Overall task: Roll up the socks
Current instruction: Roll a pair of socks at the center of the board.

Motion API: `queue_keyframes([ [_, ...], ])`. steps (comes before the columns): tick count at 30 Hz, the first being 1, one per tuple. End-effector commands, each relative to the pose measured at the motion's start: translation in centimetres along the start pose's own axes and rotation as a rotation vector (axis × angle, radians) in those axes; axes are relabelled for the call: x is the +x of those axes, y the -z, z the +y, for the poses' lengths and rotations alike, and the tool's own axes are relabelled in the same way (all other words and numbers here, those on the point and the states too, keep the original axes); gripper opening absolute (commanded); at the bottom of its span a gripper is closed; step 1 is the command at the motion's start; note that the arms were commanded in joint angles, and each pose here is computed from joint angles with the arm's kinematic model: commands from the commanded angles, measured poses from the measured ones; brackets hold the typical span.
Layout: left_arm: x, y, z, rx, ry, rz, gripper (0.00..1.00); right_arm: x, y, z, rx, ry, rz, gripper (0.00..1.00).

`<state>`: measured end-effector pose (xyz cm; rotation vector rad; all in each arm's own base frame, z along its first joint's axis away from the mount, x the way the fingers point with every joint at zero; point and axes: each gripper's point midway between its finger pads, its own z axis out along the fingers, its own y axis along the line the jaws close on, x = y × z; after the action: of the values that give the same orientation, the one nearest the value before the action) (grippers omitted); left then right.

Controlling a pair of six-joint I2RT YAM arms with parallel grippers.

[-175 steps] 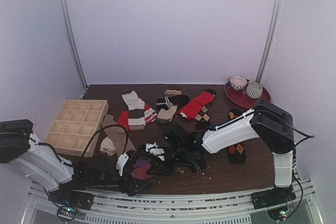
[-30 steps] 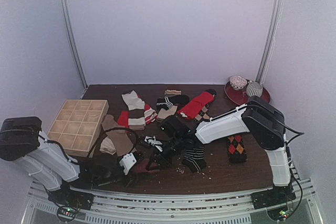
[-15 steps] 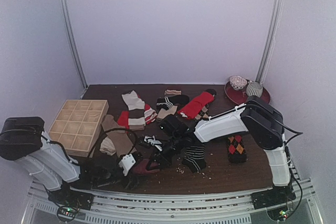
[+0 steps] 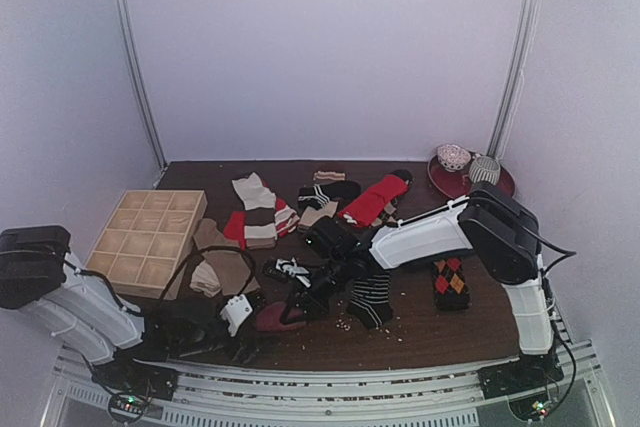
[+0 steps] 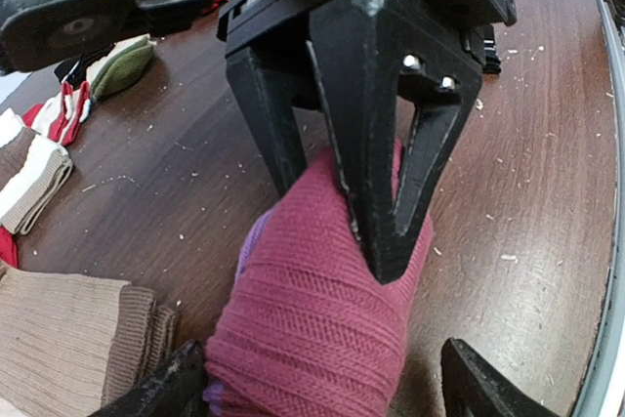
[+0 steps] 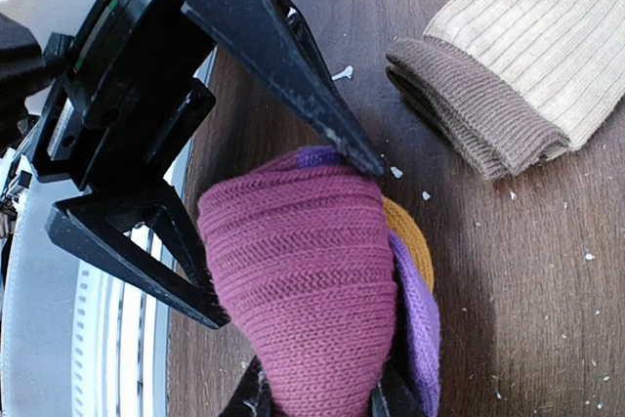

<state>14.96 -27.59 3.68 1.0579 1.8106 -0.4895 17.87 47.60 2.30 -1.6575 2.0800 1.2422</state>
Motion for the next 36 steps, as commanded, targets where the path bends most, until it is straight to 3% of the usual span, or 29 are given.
queue_keyframes([
  [1,-1.2,-0.6,-0.3,0.004,-0.033,-0.030,0.80,19.0,0.3,-4.3,0.203,-0.358,0.537,0.15],
  [10,-1.6,-1.0,-0.6,0.020,-0.040,-0.041,0.74,19.2,0.4,-4.3,0.206,-0.364,0.546,0.15],
  [18,-2.9,-0.4,0.0,-0.012,-0.043,-0.085,0.77,19.4,0.5,-4.3,0.213,-0.371,0.552,0.15],
  [23,-2.5,-0.8,0.3,-0.007,-0.043,-0.068,0.58,19.2,0.4,-4.3,0.214,-0.368,0.549,0.15],
  [26,-2.2,-1.2,-0.1,0.016,-0.029,-0.065,0.38,19.3,0.4,-4.4,0.214,-0.369,0.550,0.15],
  [29,-1.3,-1.7,-0.2,0.020,-0.023,-0.037,0.35,19.3,0.4,-4.3,0.212,-0.370,0.552,0.15],
  [34,-0.2,-2.3,0.0,0.007,0.004,0.025,0.00,19.0,0.3,-4.2,0.202,-0.369,0.544,0.15],
  [36,0.0,-2.8,0.3,-0.010,0.043,0.060,0.00,18.3,0.4,-4.2,0.204,-0.357,0.522,0.15],
])
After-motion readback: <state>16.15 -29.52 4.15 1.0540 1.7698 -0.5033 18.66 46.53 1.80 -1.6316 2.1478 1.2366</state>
